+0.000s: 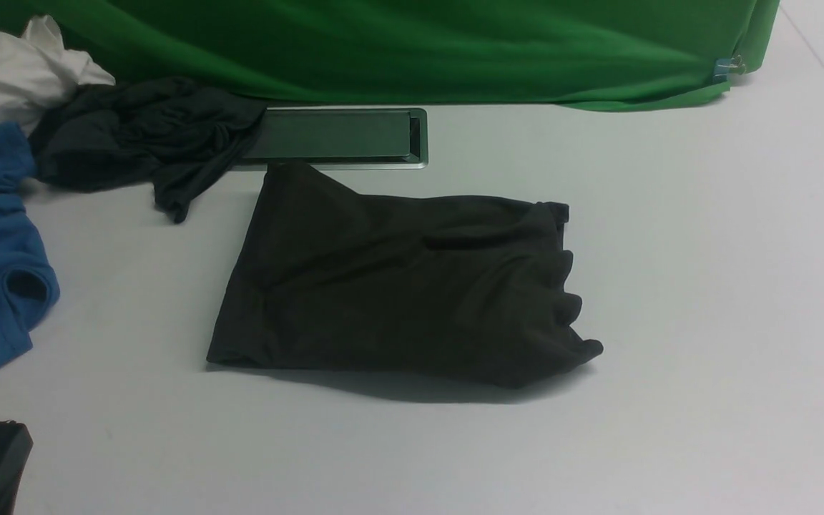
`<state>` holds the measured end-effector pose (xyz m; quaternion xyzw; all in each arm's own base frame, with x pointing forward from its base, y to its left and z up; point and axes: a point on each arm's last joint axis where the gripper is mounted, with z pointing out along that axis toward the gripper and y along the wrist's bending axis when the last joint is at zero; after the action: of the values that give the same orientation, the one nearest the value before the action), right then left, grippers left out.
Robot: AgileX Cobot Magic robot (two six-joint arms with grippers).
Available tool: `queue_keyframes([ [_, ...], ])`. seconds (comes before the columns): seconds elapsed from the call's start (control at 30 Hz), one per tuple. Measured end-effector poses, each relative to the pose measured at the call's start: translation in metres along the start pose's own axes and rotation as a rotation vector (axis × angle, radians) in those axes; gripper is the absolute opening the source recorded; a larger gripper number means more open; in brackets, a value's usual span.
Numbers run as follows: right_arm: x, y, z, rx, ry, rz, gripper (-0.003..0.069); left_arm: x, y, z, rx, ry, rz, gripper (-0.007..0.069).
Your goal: Fold a long-sleeved shirt on a white desktop.
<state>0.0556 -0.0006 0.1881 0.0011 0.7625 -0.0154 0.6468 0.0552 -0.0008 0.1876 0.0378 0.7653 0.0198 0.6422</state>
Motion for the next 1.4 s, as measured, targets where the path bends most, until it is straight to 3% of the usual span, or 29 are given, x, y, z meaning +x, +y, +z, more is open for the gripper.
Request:
queue_keyframes([
  [1.2,-0.0001,0.0,0.0,0.0,-0.001,-0.007,0.0238,-0.0001,0.0,0.0,0.0,-0.001,0.0,0.0018],
  [1.4,-0.0003,0.004,-0.0002,-0.071,-0.005,-0.019,0.0238,-0.0001,0.0001,0.0,-0.001,-0.001,0.0,0.0018],
])
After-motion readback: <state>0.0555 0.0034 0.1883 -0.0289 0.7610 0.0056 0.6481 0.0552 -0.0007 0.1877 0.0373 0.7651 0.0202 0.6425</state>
